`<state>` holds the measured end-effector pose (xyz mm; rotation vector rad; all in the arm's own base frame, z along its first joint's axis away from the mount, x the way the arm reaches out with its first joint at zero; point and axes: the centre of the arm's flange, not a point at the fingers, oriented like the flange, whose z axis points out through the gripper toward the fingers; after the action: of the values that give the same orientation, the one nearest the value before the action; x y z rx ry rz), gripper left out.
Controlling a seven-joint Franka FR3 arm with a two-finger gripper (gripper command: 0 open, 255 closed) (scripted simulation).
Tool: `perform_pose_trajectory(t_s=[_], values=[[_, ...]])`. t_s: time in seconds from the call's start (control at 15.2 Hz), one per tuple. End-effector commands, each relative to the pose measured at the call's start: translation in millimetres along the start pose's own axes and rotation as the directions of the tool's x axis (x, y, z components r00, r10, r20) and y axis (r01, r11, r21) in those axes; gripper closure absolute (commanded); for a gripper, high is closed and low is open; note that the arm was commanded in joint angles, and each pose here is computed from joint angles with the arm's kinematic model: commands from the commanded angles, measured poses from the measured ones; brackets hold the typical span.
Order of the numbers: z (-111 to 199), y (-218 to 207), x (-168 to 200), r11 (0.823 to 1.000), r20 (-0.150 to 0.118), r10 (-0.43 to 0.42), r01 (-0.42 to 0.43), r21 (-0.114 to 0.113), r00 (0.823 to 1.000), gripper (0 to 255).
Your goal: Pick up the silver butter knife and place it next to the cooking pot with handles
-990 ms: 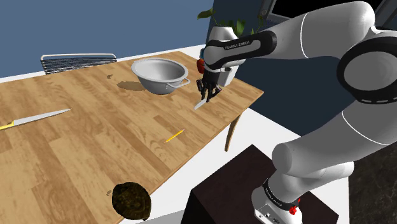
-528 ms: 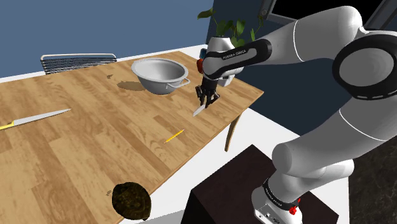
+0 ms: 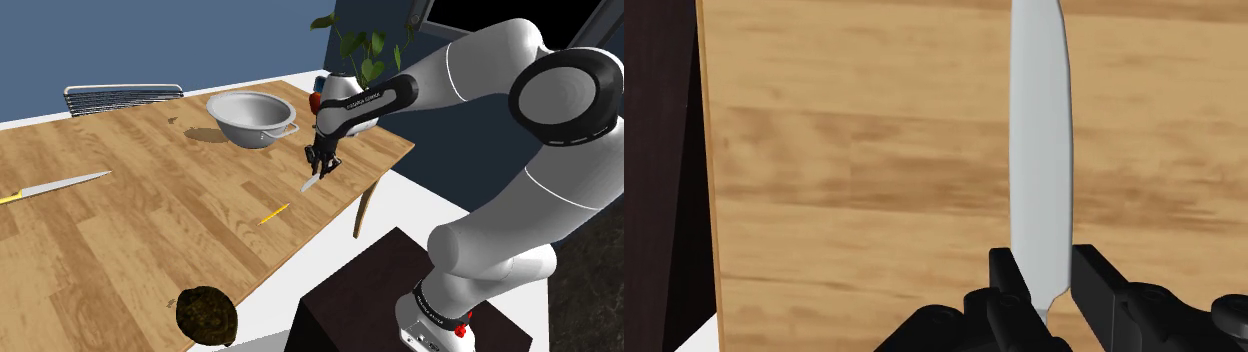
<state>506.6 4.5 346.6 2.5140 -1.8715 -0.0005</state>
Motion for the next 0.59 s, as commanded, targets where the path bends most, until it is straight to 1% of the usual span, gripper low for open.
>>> perform_pose_trajectory(t_s=[0.0, 0.4, 0.46, 0.53], values=[[3.2, 1.2, -1.3, 1.0, 0.0, 0.0, 0.0, 0.001, 1.0, 255], [3.2, 1.2, -1.2, 1.0, 0.0, 0.0, 0.0, 0.0, 1.0, 255], [3.2, 1.2, -1.2, 1.0, 0.0, 0.0, 0.0, 0.0, 1.0, 0], [3.2, 1.2, -1.2, 1.0, 0.0, 0.0, 0.0, 0.0, 1.0, 0]])
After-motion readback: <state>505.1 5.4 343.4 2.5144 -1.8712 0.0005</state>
